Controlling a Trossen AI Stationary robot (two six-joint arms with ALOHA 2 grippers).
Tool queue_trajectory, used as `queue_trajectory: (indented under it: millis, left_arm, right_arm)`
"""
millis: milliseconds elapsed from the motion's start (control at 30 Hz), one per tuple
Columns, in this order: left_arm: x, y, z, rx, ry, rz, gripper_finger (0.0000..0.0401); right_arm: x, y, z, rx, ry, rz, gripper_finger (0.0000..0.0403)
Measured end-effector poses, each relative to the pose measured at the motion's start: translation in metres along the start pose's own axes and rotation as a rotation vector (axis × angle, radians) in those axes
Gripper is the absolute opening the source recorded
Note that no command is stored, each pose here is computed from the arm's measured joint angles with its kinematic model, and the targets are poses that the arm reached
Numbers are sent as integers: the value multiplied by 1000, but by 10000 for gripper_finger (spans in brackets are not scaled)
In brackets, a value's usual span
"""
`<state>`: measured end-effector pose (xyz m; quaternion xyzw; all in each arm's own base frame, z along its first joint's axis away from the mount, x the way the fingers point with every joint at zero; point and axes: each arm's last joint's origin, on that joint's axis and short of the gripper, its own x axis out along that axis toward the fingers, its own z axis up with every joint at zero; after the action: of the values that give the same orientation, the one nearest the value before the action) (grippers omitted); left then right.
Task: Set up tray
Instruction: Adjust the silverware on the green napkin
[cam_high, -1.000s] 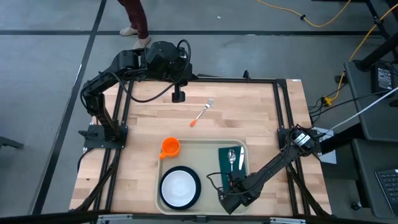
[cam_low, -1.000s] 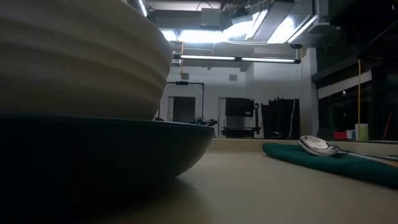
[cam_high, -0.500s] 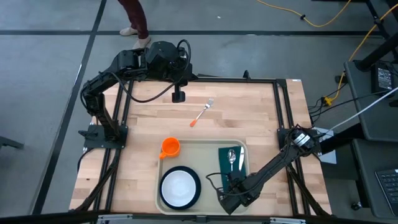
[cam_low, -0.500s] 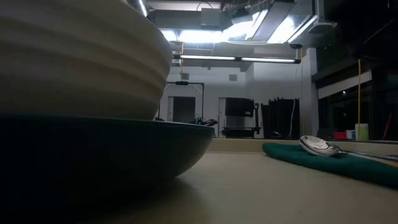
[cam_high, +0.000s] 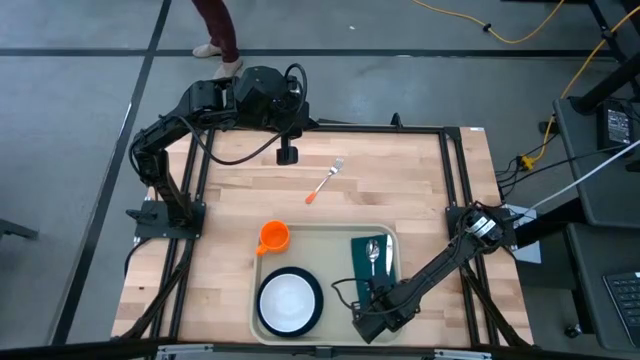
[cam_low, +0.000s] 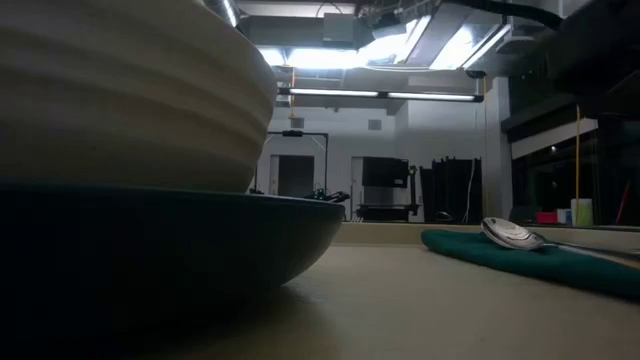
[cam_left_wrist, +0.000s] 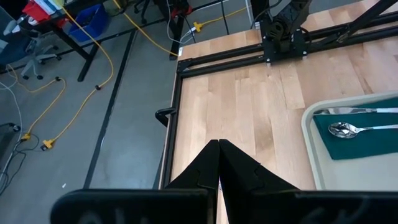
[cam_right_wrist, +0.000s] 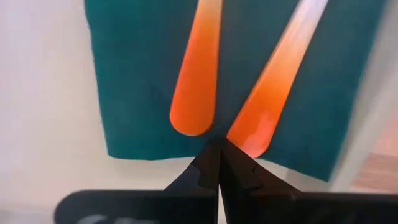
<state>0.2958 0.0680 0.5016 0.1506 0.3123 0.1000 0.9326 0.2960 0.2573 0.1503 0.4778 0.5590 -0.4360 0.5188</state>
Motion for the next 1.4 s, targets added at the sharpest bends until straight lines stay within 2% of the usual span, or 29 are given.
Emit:
queue_trajectory:
  millis: [700, 1167, 1400]
  left_arm:
    - [0, 0, 0, 0, -1, 0, 4]
    - [0, 0, 0, 7, -5, 2, 4]
    - [0, 0, 0, 8, -5, 1, 4]
  right_arm:
    - [0, -3, 1, 22, 0, -33, 4]
    - [0, 3, 2, 18, 18, 9, 4]
    - [-1, 13, 12, 13, 0, 66, 4]
